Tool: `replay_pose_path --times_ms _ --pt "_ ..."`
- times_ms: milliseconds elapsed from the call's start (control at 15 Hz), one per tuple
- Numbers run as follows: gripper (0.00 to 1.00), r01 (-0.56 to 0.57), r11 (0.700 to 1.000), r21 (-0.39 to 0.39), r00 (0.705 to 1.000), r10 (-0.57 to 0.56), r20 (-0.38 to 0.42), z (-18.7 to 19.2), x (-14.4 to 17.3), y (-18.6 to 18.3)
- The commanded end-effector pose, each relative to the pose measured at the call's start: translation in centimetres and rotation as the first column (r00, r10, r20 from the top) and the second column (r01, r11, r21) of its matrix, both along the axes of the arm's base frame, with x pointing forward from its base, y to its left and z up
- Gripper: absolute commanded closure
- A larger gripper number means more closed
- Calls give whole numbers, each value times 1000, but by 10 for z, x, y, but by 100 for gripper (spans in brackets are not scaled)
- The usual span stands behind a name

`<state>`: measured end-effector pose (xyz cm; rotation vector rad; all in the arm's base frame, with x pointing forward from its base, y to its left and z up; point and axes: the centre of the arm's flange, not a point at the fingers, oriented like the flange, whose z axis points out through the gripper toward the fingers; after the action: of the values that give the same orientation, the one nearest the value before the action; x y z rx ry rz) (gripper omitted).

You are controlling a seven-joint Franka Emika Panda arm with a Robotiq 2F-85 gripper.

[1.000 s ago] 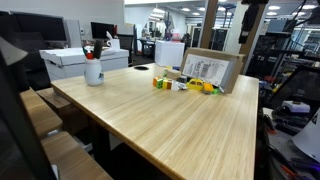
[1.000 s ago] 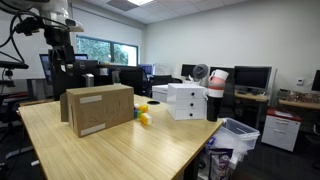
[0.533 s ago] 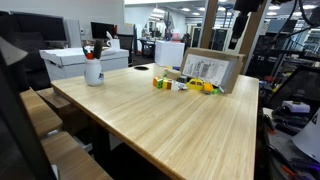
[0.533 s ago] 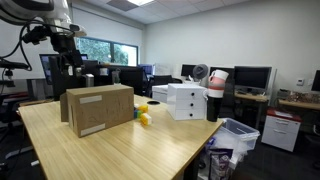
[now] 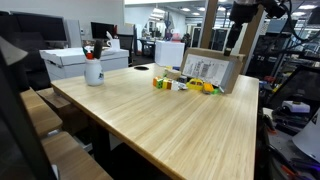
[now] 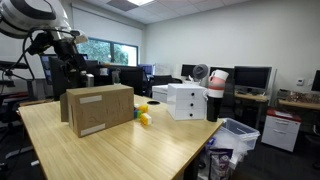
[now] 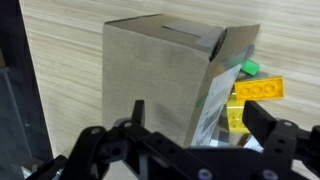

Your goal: Move the box forward then turn it over

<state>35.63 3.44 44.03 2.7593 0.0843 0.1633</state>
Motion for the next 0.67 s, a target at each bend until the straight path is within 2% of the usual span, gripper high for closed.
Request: replay_pose_path --times_ms 0,600 --pt "0 52 997 -59 998 -50 37 -11 7 -6" --pt "0 166 975 -145 984 -155 89 -17 13 -27"
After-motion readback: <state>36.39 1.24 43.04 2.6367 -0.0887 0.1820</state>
